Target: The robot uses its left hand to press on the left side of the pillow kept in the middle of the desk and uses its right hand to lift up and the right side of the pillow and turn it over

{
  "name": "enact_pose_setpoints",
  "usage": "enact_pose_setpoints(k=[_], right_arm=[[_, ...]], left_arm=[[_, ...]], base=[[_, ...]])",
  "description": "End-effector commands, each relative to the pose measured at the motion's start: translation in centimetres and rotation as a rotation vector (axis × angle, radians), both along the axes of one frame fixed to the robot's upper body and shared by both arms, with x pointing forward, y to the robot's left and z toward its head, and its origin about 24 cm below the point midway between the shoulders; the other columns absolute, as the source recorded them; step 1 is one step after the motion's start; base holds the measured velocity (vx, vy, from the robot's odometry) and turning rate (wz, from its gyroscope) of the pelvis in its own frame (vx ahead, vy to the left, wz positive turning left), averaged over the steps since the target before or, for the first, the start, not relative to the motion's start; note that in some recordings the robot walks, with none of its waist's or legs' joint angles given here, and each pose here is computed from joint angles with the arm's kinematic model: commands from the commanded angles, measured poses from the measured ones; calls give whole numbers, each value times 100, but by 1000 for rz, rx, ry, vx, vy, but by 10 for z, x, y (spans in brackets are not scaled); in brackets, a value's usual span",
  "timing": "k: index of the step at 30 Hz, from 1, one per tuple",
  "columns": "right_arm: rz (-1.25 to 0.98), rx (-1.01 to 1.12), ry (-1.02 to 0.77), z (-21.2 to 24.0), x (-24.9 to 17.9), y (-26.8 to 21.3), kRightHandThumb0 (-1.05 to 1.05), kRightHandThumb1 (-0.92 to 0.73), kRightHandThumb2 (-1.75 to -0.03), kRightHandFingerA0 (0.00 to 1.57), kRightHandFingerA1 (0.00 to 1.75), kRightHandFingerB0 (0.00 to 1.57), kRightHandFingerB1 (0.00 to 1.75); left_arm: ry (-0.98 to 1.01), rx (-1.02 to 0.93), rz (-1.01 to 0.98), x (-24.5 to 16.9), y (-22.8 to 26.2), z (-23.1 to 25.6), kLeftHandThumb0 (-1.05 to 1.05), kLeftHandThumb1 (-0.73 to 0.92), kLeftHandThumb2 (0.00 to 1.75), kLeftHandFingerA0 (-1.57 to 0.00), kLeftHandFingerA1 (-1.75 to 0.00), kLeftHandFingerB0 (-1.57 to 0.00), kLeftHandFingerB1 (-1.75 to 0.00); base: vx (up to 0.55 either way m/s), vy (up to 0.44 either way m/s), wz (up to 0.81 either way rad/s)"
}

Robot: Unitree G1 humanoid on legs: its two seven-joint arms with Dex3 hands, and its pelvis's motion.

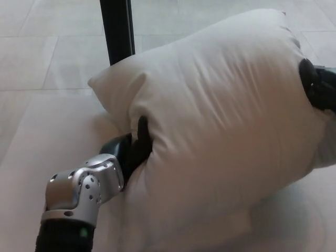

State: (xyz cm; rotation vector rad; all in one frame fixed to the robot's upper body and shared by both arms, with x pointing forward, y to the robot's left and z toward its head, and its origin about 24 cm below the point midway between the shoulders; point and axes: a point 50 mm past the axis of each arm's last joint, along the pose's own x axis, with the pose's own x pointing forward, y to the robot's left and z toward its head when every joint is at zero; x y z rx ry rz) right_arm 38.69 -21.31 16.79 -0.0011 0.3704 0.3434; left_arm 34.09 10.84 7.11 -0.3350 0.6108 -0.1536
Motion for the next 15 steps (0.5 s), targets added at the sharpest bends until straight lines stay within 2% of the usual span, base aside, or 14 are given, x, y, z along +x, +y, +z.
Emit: enact_pose_setpoints(k=[1,3,4,5,6,7,8,9,10,11,12,13,14,15], right_arm=[[230,347,4,12,-1,83,-101,-64,-110,0,44,4,10],[274,380,14,11,-4,99,-105,-67,-109,3,34,4,4],[302,376,17,11,-6,105,-104,-68,-109,1,30,0,4],[317,371,29,10,-8,112,-105,-67,-108,3,33,5,4],[324,357,38,10,-8,115,-105,-66,-108,4,33,8,9],[349,307,55,8,-9,123,-105,-65,-109,5,32,9,11],[363,268,70,7,-10,128,-105,-65,-108,4,28,10,8],[379,218,91,5,-10,134,-100,-59,-104,5,38,11,0],[396,162,113,1,-11,140,-100,-59,-104,5,38,11,0],[399,153,131,-1,-12,141,-95,-54,-100,1,51,0,1],[402,137,172,-6,-13,145,-98,-56,-98,0,33,0,0],[402,135,188,-9,-14,147,-98,-56,-98,0,33,0,0],[418,77,197,-13,-16,150,-99,-57,-98,1,31,0,0],[416,47,208,-17,-18,153,-93,-53,-94,0,34,0,0]], left_arm=[[68,-166,-33,-6,-49,-10,-96,92,74,-25,-65,0,-24],[87,-163,-17,-7,-55,-13,-96,91,74,-19,-61,-1,-26],[89,-160,-22,-8,-60,-14,-91,74,113,-19,-62,-4,-24],[85,-134,-36,-9,-64,-16,-95,92,76,-20,-66,-7,-31],[92,-115,-62,-9,-66,-16,-93,82,119,-34,-76,-4,-42],[121,-72,-97,-8,-71,-14,-83,92,71,-42,-95,-19,-50],[106,5,-103,-6,-75,-12,-69,92,68,-58,-103,-40,-51],[86,35,-123,-5,-79,-11,-66,87,72,-69,-154,-54,-69],[70,37,-150,-4,-83,-11,-66,87,72,-69,-154,-54,-69],[43,54,-186,-4,-84,-10,-75,73,114,-87,-124,-56,-74],[-22,95,-261,-5,-85,-10,-80,86,65,-65,-112,-54,-63],[-56,115,-288,-6,-86,-10,-80,86,65,-65,-112,-54,-63],[-62,109,-323,-8,-87,-10,-82,87,66,-61,-81,-50,-53],[-114,86,-370,-9,-88,-11,-80,89,66,-63,-78,-58,-57]], base=[[0,0,0],[0,0,0],[0,0,0],[0,0,0],[0,0,0],[0,0,0],[0,0,0],[0,0,0],[0,0,0],[0,0,0],[0,0,0],[0,0,0],[0,0,0],[0,0,0]])
